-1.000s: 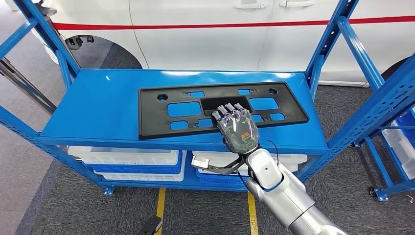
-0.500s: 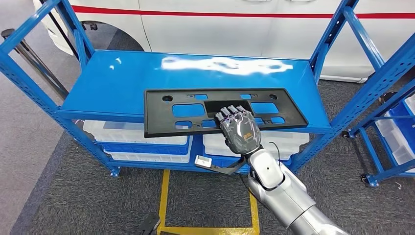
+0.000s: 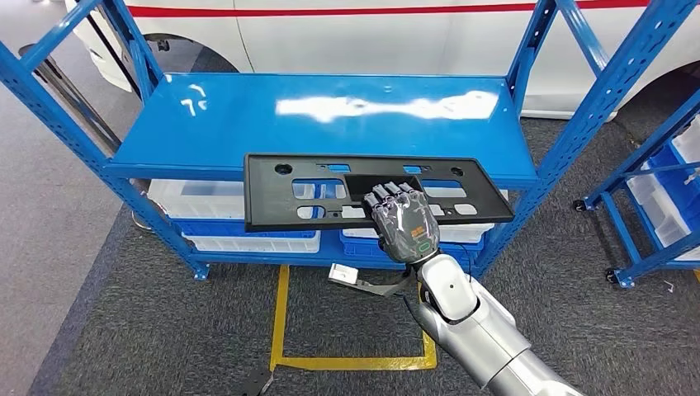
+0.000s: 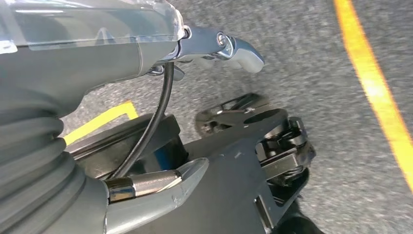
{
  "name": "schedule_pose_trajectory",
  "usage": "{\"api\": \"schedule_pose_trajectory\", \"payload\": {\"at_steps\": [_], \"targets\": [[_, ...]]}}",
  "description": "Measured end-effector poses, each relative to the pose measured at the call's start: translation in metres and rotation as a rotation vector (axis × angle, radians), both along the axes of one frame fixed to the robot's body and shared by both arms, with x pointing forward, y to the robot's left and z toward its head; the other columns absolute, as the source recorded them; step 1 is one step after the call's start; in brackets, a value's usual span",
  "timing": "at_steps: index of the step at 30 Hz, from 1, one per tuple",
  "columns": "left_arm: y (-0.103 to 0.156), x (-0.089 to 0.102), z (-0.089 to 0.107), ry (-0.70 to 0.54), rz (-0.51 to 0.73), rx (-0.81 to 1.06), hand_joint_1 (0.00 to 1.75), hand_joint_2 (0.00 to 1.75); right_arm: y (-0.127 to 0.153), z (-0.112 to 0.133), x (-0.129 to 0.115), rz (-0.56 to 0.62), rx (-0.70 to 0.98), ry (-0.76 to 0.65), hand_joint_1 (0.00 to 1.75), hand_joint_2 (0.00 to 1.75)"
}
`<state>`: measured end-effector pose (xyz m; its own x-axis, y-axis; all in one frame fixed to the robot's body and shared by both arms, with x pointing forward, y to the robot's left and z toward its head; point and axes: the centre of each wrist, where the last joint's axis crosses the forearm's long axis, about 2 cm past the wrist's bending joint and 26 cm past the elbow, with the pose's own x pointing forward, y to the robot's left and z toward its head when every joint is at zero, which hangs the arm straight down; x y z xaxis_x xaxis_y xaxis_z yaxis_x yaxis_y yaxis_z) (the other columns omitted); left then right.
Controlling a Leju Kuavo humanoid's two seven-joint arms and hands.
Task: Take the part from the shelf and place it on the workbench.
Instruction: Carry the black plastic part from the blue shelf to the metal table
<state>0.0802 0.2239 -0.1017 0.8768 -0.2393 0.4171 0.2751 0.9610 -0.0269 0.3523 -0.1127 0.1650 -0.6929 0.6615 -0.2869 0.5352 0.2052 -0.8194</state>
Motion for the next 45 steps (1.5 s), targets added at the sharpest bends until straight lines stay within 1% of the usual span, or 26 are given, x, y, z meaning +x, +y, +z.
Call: {"api": "schedule_pose_trajectory", "payload": {"at_steps": [16,25,35,40,45], "targets": [[0.004,-0.002,-0.001,0.004,-0.003,0.016,0.00,1.75,0.000,-0.008,-0.005,0.002,-0.003,0.021,1.75,1.75],[0.013,-0.007,-0.003,0.012,-0.058,0.022,0.00,1.75,-0.006,-0.011,-0.007,-0.015,-0.041,-0.012,1.75,1.75],[0.018,-0.001,-0.002,0.000,-0.078,0.041,0.00,1.75,-0.013,-0.012,-0.005,-0.028,-0.071,-0.035,1.75,1.75],[0.020,-0.004,-0.003,0.019,-0.078,0.047,0.00,1.75,-0.016,-0.013,-0.005,-0.031,-0.070,-0.028,1.75,1.75],[0.026,0.001,-0.003,0.015,-0.072,0.051,0.00,1.75,-0.017,-0.016,-0.007,-0.029,-0.064,-0.014,1.75,1.75]]}}
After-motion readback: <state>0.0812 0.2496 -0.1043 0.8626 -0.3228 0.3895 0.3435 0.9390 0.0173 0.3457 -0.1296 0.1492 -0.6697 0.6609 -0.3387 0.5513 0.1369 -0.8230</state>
